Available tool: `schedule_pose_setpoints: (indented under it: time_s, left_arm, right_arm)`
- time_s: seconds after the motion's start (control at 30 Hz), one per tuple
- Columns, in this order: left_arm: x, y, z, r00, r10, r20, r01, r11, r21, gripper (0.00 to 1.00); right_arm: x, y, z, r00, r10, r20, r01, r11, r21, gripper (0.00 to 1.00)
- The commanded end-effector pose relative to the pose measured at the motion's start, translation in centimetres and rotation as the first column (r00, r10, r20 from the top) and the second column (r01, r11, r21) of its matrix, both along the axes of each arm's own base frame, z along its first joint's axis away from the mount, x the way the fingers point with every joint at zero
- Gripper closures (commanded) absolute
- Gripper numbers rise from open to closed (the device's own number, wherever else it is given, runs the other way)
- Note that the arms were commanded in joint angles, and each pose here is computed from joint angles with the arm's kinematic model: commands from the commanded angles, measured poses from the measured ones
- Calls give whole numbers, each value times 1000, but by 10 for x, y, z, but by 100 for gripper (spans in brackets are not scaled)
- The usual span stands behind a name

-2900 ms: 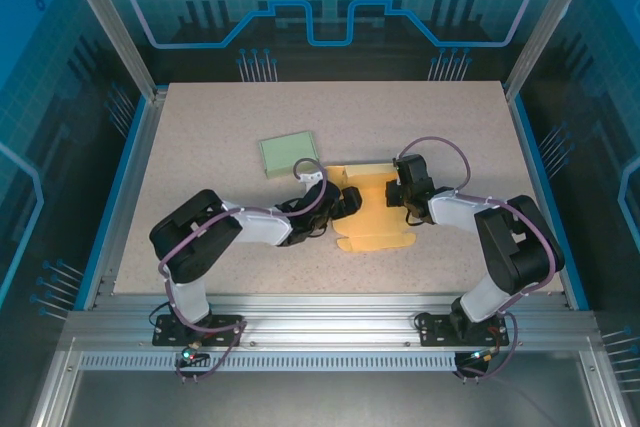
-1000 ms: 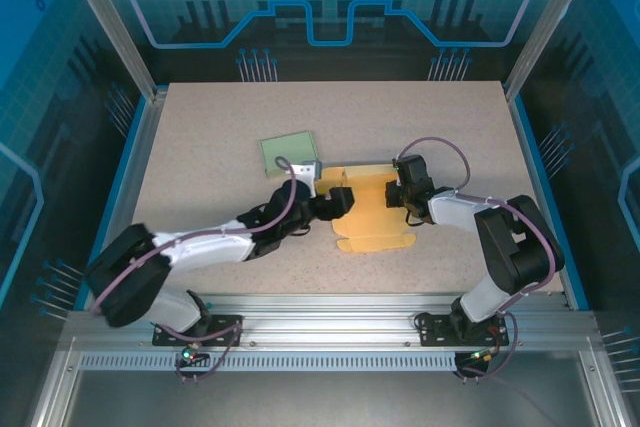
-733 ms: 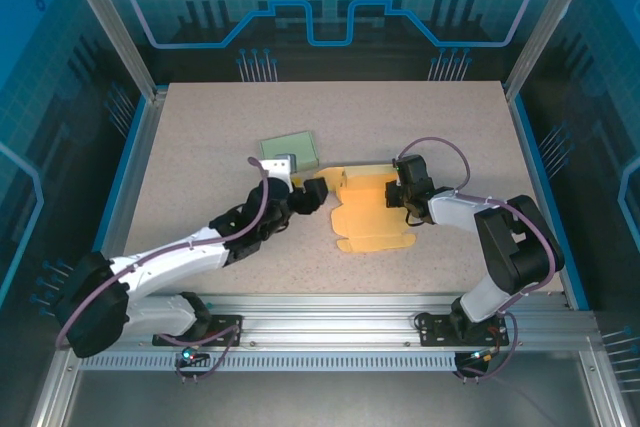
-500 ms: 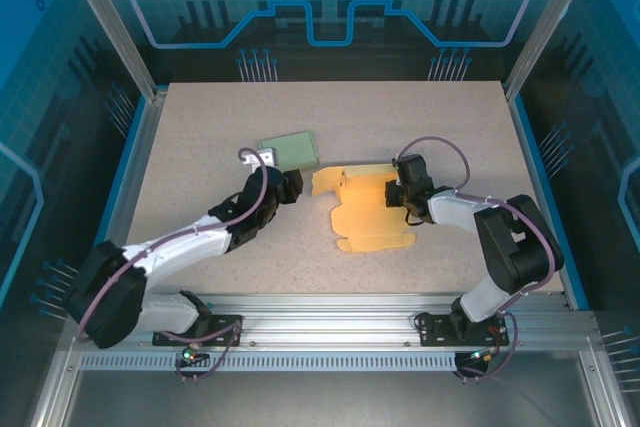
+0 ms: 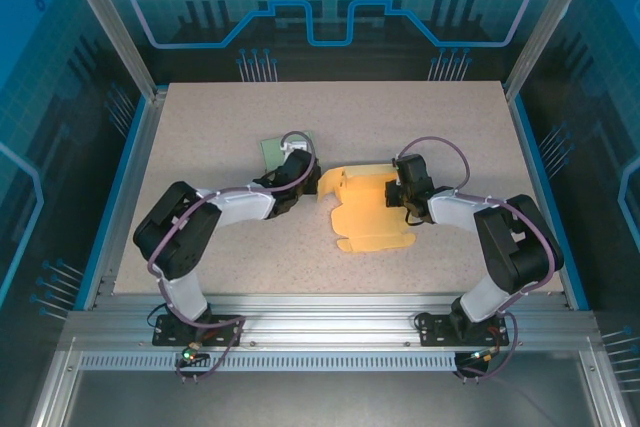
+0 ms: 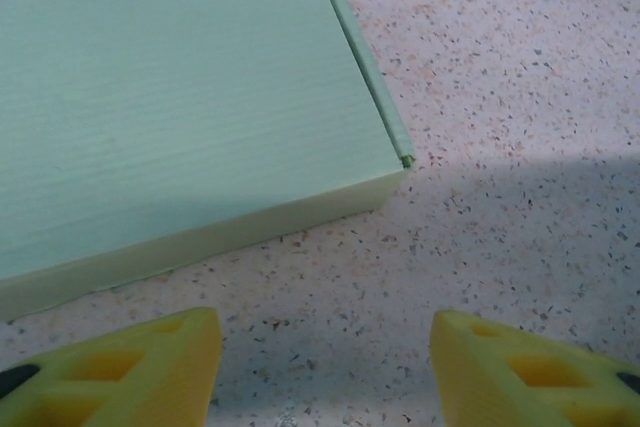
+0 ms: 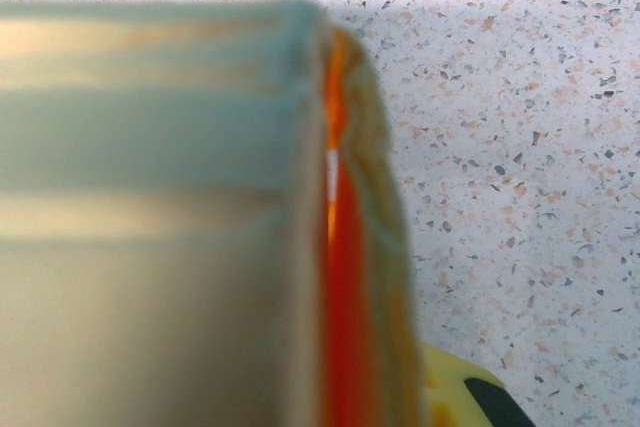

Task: Fold the paper box

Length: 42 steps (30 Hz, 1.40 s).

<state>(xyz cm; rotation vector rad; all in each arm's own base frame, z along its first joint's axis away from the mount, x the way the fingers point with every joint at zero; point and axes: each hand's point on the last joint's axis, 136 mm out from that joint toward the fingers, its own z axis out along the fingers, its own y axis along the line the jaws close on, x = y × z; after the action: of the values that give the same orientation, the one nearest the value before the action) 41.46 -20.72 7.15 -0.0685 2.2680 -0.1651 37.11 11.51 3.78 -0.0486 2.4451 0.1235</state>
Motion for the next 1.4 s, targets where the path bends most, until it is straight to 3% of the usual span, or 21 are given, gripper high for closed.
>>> schedule_pose_setpoints:
  time_s: [0.0, 0.53, 1.1, 1.37]
  left_arm:
    - [2, -16, 9, 998, -63, 27, 63, 998, -28, 41]
    - [-60, -64, 11, 977, -214, 9, 214, 976, -30, 38]
    - [-59, -106, 20, 922, -377, 92, 374, 926, 43, 36]
    - [-42, -111, 26, 906, -392, 158, 376, 918, 123, 35]
  right_arm:
    - [7, 3, 5, 1000, 0, 8, -1, 1000, 9, 100]
    - [7, 3, 4, 1000, 1, 8, -1, 1000, 9, 100]
    - [8, 2, 5, 1000, -3, 9, 3, 1000, 9, 100]
    - [7, 3, 5, 1000, 1, 8, -1, 1000, 9, 100]
